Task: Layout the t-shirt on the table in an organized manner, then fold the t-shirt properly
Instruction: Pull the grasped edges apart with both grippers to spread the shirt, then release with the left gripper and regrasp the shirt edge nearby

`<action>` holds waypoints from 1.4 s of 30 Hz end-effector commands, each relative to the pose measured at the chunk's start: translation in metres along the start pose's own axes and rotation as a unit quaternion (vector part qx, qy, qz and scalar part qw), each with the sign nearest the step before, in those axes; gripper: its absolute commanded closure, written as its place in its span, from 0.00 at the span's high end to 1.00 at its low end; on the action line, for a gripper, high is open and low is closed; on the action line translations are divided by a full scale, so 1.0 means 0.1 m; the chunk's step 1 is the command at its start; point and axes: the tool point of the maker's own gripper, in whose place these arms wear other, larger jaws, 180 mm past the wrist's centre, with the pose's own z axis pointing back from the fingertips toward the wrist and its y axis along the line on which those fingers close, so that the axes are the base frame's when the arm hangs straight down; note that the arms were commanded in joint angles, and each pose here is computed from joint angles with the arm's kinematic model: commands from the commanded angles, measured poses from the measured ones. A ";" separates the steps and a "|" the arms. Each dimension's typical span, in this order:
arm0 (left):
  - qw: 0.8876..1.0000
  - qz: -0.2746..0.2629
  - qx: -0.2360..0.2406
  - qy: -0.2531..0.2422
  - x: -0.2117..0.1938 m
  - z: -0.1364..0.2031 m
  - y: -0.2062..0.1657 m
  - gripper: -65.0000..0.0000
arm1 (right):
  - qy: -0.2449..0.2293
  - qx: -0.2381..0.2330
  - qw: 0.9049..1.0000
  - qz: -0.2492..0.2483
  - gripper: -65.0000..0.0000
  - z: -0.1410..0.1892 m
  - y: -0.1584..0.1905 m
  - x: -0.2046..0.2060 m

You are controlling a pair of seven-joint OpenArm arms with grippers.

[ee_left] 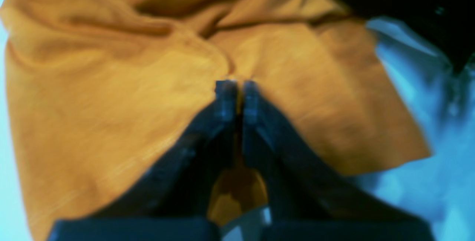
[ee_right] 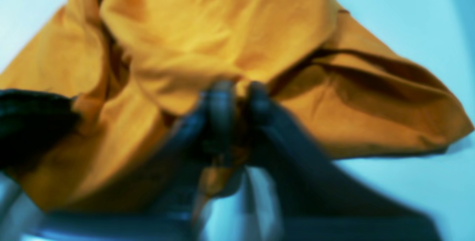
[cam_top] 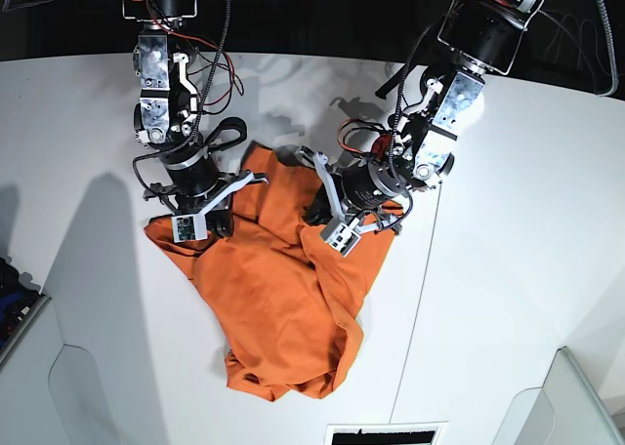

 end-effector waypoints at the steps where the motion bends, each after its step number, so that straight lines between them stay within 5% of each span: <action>1: 0.999 -0.012 0.013 -0.027 0.20 0.02 0.13 0.00 | -0.028 -0.002 0.999 0.016 0.00 -0.02 -0.03 0.19; 5: 0.998 -0.008 0.051 -0.039 0.32 0.13 0.51 0.00 | -0.028 -0.020 0.998 0.056 0.00 0.01 -0.19 0.24; 11: 0.984 0.094 0.123 -0.083 0.48 0.60 1.41 0.00 | -0.072 -0.064 0.993 0.063 0.00 0.24 -0.54 0.58; 19: 0.975 0.124 0.181 -0.030 0.20 1.09 2.01 0.00 | -0.056 -0.111 0.992 0.005 0.00 0.51 -0.96 0.73; 22: 0.982 0.116 0.141 0.045 -0.12 1.15 1.89 0.00 | -0.014 -0.119 0.992 -0.040 0.02 0.57 -1.07 0.58; 25: 0.983 0.137 0.102 0.060 -0.33 1.19 1.72 0.00 | 0.023 -0.112 0.990 -0.083 0.47 0.61 -1.10 0.41; 27: 0.983 0.150 0.088 0.059 -0.40 1.20 1.64 0.16 | 0.028 -0.107 0.989 -0.098 0.62 0.62 -1.12 0.39; 30: 0.983 0.162 0.074 0.051 -0.40 1.20 1.58 0.32 | 0.012 -0.113 0.987 -0.110 0.63 0.67 -1.20 0.43; 36: 0.984 0.166 0.057 -0.014 -0.09 1.36 1.66 0.32 | -0.053 -0.184 0.973 -0.132 0.63 0.88 -1.67 0.67; 42: 0.986 0.155 -0.012 -0.056 0.28 1.42 1.37 0.32 | -0.018 -0.203 0.972 -0.114 0.63 0.85 -2.00 0.52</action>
